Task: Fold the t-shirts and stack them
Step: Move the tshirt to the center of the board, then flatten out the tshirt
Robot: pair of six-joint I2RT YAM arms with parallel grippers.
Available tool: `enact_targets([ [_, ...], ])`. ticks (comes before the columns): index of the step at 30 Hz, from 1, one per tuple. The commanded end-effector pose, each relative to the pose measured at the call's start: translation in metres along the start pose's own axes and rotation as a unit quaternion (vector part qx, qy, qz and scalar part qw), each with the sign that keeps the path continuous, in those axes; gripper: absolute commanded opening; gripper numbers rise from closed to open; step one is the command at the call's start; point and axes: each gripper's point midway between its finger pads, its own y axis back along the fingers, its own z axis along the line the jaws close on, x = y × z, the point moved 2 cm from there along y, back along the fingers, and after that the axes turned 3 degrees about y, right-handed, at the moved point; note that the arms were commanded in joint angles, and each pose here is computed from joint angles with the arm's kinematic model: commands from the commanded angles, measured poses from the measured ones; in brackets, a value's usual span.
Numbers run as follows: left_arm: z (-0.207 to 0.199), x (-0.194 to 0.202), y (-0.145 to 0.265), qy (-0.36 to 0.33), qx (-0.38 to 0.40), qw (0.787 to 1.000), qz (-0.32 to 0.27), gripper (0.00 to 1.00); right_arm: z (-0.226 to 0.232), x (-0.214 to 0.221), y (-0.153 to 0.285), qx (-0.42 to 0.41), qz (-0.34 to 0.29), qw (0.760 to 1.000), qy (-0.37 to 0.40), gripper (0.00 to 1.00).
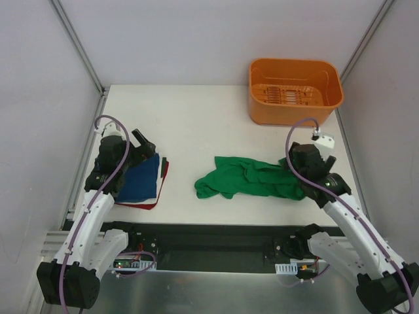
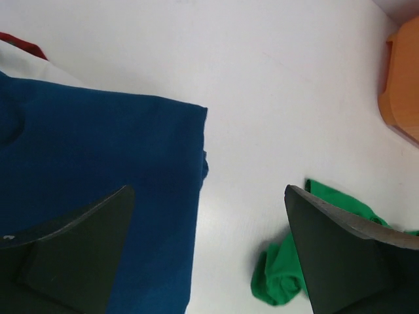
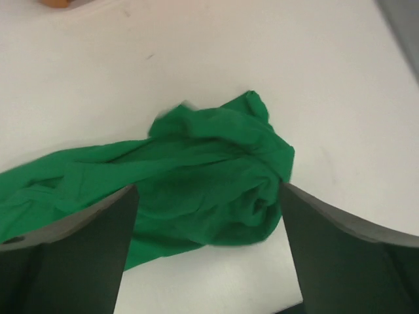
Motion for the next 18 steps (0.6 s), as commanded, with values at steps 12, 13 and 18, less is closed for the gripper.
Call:
enact_targets([
  [12,-0.044,0.132,0.011,0.056,0.102,0.96,0.256,0.95,0.037,0.039,0.031,-0.194,0.031,0.98,-0.036,0.97],
  [13,-0.043,0.142,0.01,0.054,0.096,0.956,0.272,0.93,0.046,0.045,0.031,-0.216,0.045,0.975,-0.032,0.97],
  [18,-0.058,0.172,0.004,0.036,0.104,0.941,0.319,0.79,0.08,0.057,0.014,-0.229,0.083,0.97,0.018,0.98],
])
